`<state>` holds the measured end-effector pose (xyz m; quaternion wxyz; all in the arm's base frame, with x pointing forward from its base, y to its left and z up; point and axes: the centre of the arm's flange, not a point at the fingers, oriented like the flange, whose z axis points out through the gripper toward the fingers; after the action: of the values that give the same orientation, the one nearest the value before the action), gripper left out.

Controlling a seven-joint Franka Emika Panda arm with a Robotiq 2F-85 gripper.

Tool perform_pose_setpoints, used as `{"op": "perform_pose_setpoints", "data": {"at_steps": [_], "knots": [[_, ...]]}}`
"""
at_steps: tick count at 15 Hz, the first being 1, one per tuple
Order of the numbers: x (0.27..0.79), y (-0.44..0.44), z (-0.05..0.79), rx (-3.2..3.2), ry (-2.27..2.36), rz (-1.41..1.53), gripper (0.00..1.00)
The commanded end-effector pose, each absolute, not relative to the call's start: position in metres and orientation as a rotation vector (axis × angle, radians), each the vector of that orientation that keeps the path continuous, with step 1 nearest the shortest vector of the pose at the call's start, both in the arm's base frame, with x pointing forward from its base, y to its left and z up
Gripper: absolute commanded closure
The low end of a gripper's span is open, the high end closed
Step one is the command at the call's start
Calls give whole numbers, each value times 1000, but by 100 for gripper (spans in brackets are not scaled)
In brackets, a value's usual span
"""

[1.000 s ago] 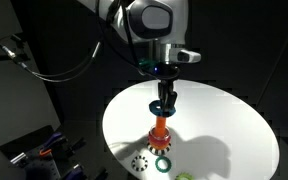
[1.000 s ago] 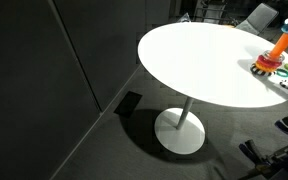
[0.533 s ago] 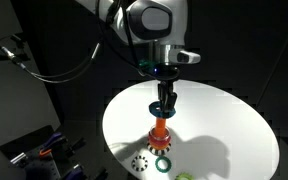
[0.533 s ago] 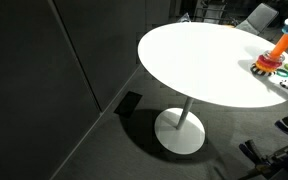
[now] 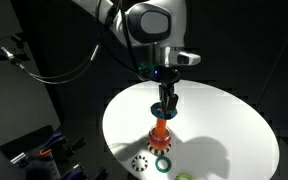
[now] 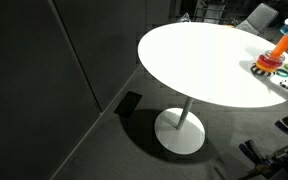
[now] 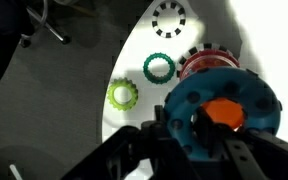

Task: Put the blue ring around the orange rod

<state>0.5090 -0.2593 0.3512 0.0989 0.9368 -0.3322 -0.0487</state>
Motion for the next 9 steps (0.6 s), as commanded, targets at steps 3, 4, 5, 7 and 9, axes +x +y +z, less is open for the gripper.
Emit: {"op": "perform_pose_setpoints", "data": {"at_steps": [3,4,5,7,9], "knots": [[503,-261,351,2752,-990,-114,90],[503,-261,351,2753,-989,-115,90],[502,-261,351,2754,-987,-119,89],[502,-261,351,2758,-983,-130,48],[502,-261,351,2759,-984,-135,34]]}}
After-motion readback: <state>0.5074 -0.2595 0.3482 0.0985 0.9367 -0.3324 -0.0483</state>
